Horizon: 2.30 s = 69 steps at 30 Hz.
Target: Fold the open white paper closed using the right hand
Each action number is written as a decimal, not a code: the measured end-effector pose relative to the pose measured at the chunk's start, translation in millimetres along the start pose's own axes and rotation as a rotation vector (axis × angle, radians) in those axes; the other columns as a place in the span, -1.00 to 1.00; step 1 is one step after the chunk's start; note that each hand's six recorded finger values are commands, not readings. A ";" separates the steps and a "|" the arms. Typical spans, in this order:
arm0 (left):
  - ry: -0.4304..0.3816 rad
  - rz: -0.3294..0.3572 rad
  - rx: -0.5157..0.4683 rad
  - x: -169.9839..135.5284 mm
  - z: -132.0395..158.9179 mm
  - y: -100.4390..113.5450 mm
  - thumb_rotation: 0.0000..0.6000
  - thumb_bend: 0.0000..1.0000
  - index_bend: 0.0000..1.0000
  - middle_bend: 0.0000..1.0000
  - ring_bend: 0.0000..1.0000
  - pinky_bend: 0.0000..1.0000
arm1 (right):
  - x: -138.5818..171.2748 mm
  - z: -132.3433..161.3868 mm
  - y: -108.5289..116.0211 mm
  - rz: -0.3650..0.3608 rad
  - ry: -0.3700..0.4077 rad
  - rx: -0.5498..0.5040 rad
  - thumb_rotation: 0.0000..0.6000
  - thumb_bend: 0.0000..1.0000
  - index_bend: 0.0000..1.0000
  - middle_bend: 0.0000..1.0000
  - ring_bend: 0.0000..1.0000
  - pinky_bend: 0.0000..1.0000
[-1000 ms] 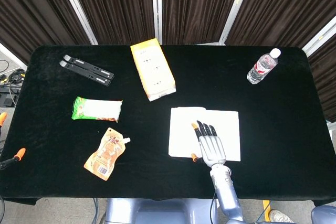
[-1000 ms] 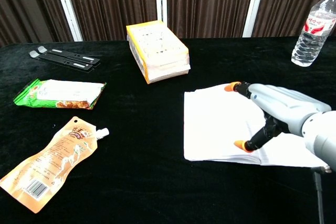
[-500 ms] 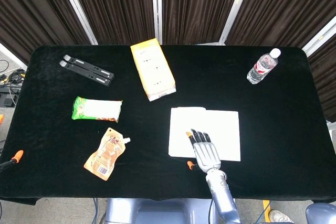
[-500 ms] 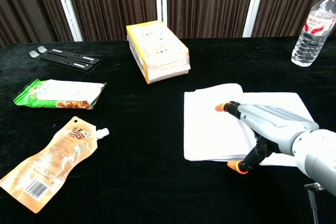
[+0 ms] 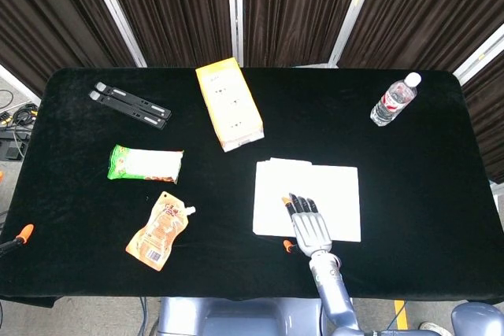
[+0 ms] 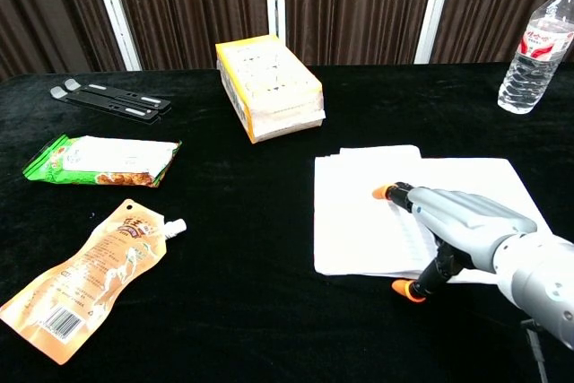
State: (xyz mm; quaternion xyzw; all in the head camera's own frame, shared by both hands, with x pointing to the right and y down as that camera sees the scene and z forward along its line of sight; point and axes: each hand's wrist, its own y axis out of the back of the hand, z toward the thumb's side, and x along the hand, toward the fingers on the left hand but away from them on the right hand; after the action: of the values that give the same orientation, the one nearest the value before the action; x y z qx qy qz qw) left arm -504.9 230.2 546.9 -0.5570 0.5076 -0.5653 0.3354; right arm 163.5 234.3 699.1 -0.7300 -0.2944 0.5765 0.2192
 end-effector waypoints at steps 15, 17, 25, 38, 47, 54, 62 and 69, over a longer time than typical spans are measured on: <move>0.025 0.004 -0.003 1.7 -6.1 -0.8 1.00 -0.58 -1.00 -1.00 -1.00 -1.00 | -7.2 0.0 -8.1 -0.110 0.048 -0.023 1.00 -0.69 -1.00 -1.00 -1.00 -1.00; 0.027 0.004 -0.004 1.8 -6.8 -0.7 1.00 -0.58 -1.00 -1.00 -1.00 -1.00 | -5.8 -0.1 -11.2 -0.106 0.047 -0.025 1.00 -0.69 -1.00 -1.00 -1.00 -1.00; 0.028 0.009 -0.007 1.6 -7.5 0.3 1.00 -0.58 -1.00 -1.00 -1.00 -1.00 | -4.3 1.3 -16.5 -0.099 0.050 -0.016 1.00 -0.69 -1.00 -1.00 -1.00 -1.00; 0.028 0.018 -0.017 1.5 -8.0 0.5 1.00 -0.58 -1.00 -1.00 -1.00 -1.00 | -13.1 -2.6 -14.0 -0.256 0.066 0.010 1.00 -0.61 -1.00 -1.00 -1.00 -1.00; 0.022 0.022 -0.018 0.4 -6.1 0.5 1.00 -0.58 -1.00 -1.00 -1.00 -1.00 | -9.0 -11.0 4.2 -0.437 0.039 -0.086 1.00 -0.40 -1.00 -1.00 -1.00 -1.00; 0.016 0.021 -0.016 0.3 -3.4 -0.5 1.00 -0.58 -1.00 -1.00 -1.00 -1.00 | -6.2 -25.1 19.8 -0.480 -0.031 -0.119 1.00 -0.38 -1.00 -1.00 -1.00 -1.00; 0.004 0.029 -0.020 -0.7 1.1 1.2 1.00 -0.58 -1.00 -1.00 -1.00 -1.00 | 9.0 -54.7 54.2 -0.576 -0.105 -0.105 1.00 -0.39 -1.00 -1.00 -1.00 -1.00; -0.020 0.033 -0.017 -2.9 11.0 2.5 1.00 -0.58 -1.00 -1.00 -1.00 -1.00 | 25.8 -104.7 82.1 -0.610 -0.204 -0.082 1.00 -0.39 -1.00 -1.00 -1.00 -1.00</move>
State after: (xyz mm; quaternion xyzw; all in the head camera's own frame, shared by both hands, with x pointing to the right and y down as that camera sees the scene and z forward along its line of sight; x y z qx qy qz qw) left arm -494.3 230.1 542.2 -0.5568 0.5182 -0.5499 0.3450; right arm 283.8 194.0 651.6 -0.5547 -0.5432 0.5420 0.3216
